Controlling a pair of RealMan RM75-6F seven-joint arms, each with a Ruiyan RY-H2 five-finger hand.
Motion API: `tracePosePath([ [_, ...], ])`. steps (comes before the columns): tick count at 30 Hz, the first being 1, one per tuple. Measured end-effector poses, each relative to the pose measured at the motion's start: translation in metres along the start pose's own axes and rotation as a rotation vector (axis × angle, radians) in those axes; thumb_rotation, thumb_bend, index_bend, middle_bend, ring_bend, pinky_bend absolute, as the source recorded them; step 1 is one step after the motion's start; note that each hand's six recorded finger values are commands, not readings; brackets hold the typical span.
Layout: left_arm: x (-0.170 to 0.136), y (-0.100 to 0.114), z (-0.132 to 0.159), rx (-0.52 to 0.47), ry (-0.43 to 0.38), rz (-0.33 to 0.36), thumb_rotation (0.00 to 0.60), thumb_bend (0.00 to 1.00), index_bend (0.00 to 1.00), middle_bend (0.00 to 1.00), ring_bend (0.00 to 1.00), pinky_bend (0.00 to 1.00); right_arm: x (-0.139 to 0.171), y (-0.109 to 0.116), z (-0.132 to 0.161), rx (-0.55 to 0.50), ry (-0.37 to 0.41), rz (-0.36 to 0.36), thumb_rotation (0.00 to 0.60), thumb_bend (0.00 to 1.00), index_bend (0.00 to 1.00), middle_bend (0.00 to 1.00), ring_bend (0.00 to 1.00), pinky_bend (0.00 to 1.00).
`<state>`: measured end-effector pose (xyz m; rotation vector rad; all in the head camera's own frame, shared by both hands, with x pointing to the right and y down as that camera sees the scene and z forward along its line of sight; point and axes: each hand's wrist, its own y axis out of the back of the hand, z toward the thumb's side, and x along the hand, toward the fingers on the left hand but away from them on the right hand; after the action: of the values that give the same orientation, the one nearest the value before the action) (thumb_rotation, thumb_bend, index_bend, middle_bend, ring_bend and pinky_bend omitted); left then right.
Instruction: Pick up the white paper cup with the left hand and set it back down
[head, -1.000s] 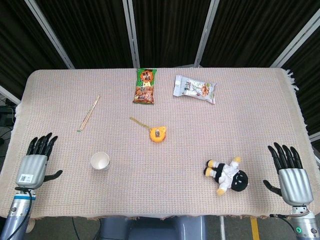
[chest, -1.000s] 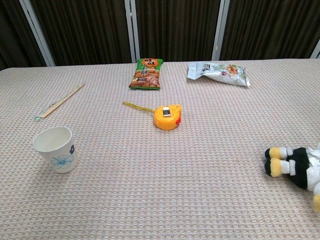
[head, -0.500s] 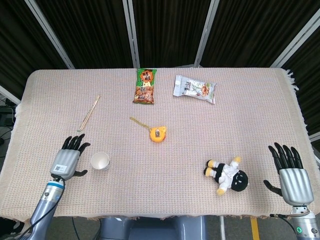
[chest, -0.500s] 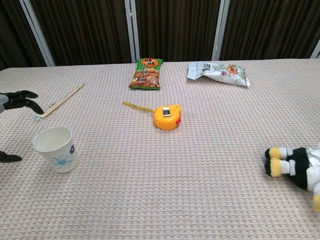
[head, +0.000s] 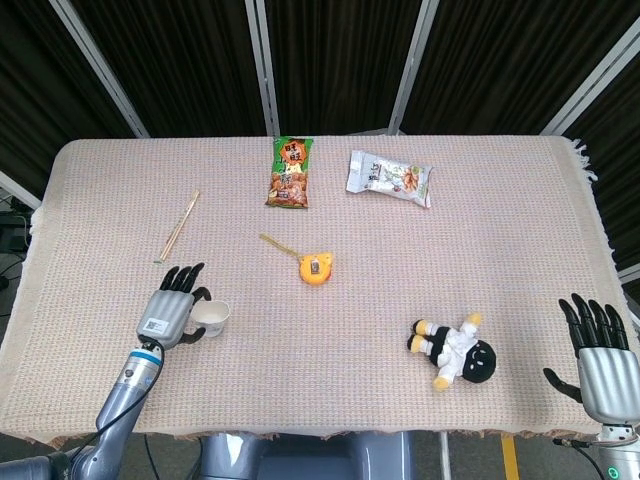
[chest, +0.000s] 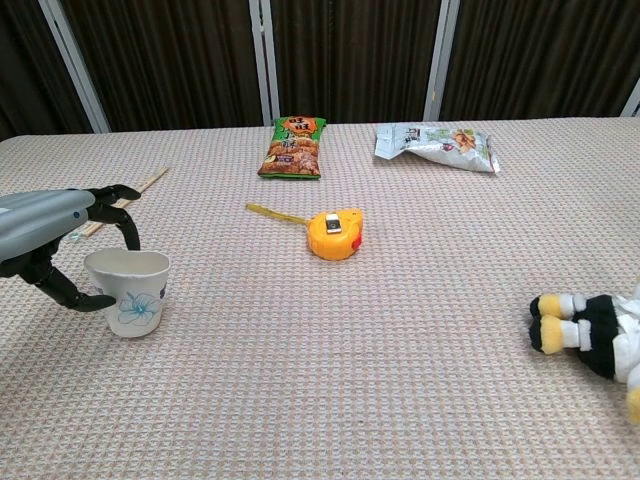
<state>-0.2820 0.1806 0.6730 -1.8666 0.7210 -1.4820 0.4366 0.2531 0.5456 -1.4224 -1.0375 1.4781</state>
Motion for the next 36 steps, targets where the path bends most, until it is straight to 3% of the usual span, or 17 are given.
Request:
tracePosePath([
  [6, -0.002, 0.005, 0.002, -0.036, 0.003, 0.008, 0.600, 0.24, 0.49, 0.00, 0.00, 0.00, 0.000, 0.000, 0.000, -0.004, 0.001, 0.002, 0.600, 0.05, 0.00, 0.00, 0.00, 0.00],
  [10, -0.002, 0.010, 0.004, -0.116, -0.001, 0.025, 0.600, 0.24, 0.49, 0.00, 0.00, 0.00, -0.001, 0.000, 0.001, -0.006, 0.007, 0.003, 0.600, 0.05, 0.00, 0.00, 0.00, 0.00],
  [19, 0.006, 0.008, 0.013, -0.493, -0.030, 0.063, 0.600, 0.24, 0.47, 0.00, 0.00, 0.00, -0.004, -0.003, 0.006, -0.003, 0.023, 0.012, 0.600, 0.05, 0.00, 0.00, 0.00, 0.00],
  [23, 0.014, -0.013, 0.012, -0.601, -0.030, 0.001, 0.600, 0.24, 0.45, 0.00, 0.00, 0.00, -0.005, -0.004, 0.007, -0.003, 0.028, 0.016, 0.600, 0.05, 0.00, 0.00, 0.00, 0.00],
  [28, 0.024, -0.035, -0.006, -0.567, 0.000, -0.058, 0.600, 0.24, 0.39, 0.00, 0.00, 0.00, -0.006, -0.002, 0.006, -0.009, 0.024, 0.014, 0.600, 0.05, 0.00, 0.00, 0.00, 0.00],
  [30, 0.025, -0.038, -0.014, -0.536, 0.012, -0.067, 0.600, 0.24, 0.31, 0.00, 0.00, 0.00, -0.007, -0.001, 0.006, -0.012, 0.025, 0.009, 0.600, 0.05, 0.00, 0.00, 0.00, 0.00],
  [34, 0.022, -0.035, -0.026, -0.464, 0.027, -0.079, 0.600, 0.20, 0.04, 0.00, 0.00, 0.00, -0.006, -0.001, 0.007, -0.012, 0.026, 0.007, 0.600, 0.05, 0.00, 0.00, 0.00, 0.00],
  [36, 0.020, -0.032, -0.032, -0.414, 0.037, -0.099, 0.600, 0.18, 0.01, 0.00, 0.00, 0.00, -0.006, -0.001, 0.007, -0.009, 0.027, 0.008, 0.600, 0.05, 0.00, 0.00, 0.00, 0.00],
])
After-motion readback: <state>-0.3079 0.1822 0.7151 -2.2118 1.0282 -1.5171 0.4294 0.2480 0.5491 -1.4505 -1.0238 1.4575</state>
